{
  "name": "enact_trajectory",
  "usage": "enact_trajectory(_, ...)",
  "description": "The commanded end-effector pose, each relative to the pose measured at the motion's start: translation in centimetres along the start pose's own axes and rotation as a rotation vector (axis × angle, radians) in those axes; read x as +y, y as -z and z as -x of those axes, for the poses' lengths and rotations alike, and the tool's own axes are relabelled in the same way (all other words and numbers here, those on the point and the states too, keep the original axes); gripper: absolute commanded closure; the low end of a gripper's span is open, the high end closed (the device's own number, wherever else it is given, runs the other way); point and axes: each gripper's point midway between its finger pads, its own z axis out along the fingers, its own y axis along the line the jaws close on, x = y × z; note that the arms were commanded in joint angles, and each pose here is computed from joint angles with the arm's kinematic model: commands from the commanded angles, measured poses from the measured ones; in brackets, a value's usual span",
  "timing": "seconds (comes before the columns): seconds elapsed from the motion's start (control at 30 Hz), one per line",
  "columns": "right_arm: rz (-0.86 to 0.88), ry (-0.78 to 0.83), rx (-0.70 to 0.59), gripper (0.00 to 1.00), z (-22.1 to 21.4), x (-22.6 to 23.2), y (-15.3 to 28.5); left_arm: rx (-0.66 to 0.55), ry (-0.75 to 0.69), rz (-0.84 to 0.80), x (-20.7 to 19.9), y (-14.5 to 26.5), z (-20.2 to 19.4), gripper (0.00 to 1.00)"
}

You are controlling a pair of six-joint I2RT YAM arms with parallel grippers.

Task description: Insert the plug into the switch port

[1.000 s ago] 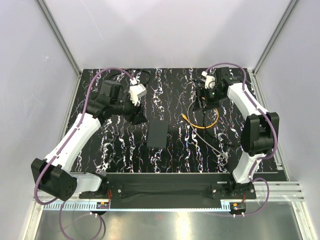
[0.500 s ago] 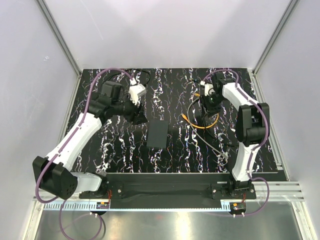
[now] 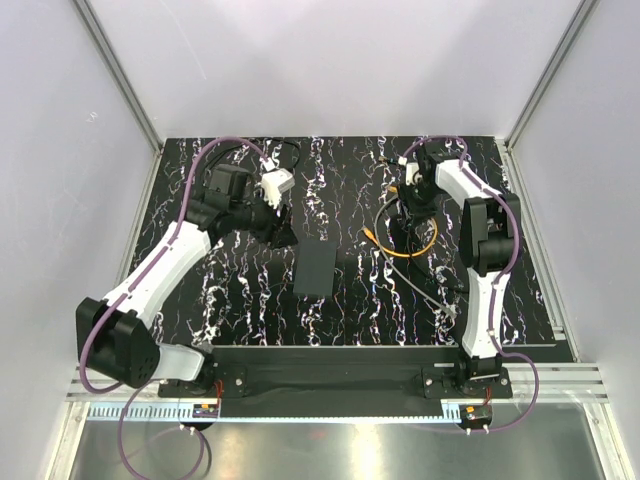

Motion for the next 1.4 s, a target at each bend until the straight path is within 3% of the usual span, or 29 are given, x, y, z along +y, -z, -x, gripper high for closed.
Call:
enact_trajectory(0.0, -0.053, 0.004, -0.033, 0.55, 1.4, -0.8, -0.1, -0.061, -0.011, 0.019, 0.6, 0.0, 2.1, 0.40)
enact_trajectory(0.13, -0.045, -0.001, 0.003, 0.57, 0.0, -0.9, -1.3, -0.079, -0.014, 0.035, 0.9, 0.0, 2.8, 0.40)
enact_trajectory(0.2, -0.030, 0.004, 0.009, 0.62, -0.4, -0.7, -1.6, -0.102, -0.028, 0.031, 0.8, 0.1, 3.4, 0.39)
enact_trajectory(0.23, -0.023, 0.011, 0.018, 0.75, -0.8, -0.7, -1.9, -0.110, -0.041, 0.029, 0.8, 0.2, 3.6, 0.39)
enact_trajectory(0.33, 0.039, 0.026, 0.019, 0.98, -1.2, 0.0, -1.5, -0.168, -0.104, 0.010, 0.0, 0.9, 4.8, 0.38)
enact_trajectory(0.37, 0.065, 0.030, 0.011, 1.00, -1.1, 0.2, -1.1, -0.189, -0.133, 0.002, -0.4, 1.4, 5.1, 0.37)
enact_trajectory(0.6, 0.284, 0.156, -0.120, 1.00, -0.5, 3.5, 7.2, -0.248, -0.380, -0.137, -3.6, 3.3, 6.6, 0.36)
enact_trajectory(0.67, 0.393, 0.173, -0.095, 1.00, -1.8, 5.6, 9.0, -0.252, -0.438, -0.176, -4.5, 3.4, 6.4, 0.36)
enact_trajectory(0.77, 0.528, 0.206, -0.056, 1.00, -4.0, 7.9, 11.0, -0.242, -0.680, -0.261, -6.6, 2.8, 5.4, 0.36)
enact_trajectory(0.8, 0.561, 0.232, -0.054, 1.00, -4.5, 8.4, 11.5, -0.226, -0.847, -0.273, -7.4, 2.1, 4.7, 0.36)
enact_trajectory(0.9, 0.665, 0.234, -0.023, 1.00, -6.3, 10.0, 12.7, -0.263, -1.089, -0.288, -8.6, 0.2, 4.3, 0.36)
enact_trajectory(0.97, 0.738, 0.208, 0.009, 1.00, -7.8, 11.0, 13.1, -0.268, -1.177, -0.328, -9.7, -1.7, 4.3, 0.37)
enact_trajectory(1.27, 0.920, 0.226, 0.098, 1.00, -12.9, 12.8, 13.7, -0.341, -1.363, -0.399, -13.7, -9.5, 6.0, 0.41)
enact_trajectory(1.37, 0.950, 0.237, 0.119, 1.00, -14.0, 13.0, 13.9, -0.326, -1.366, -0.401, -13.9, -11.8, 5.9, 0.43)
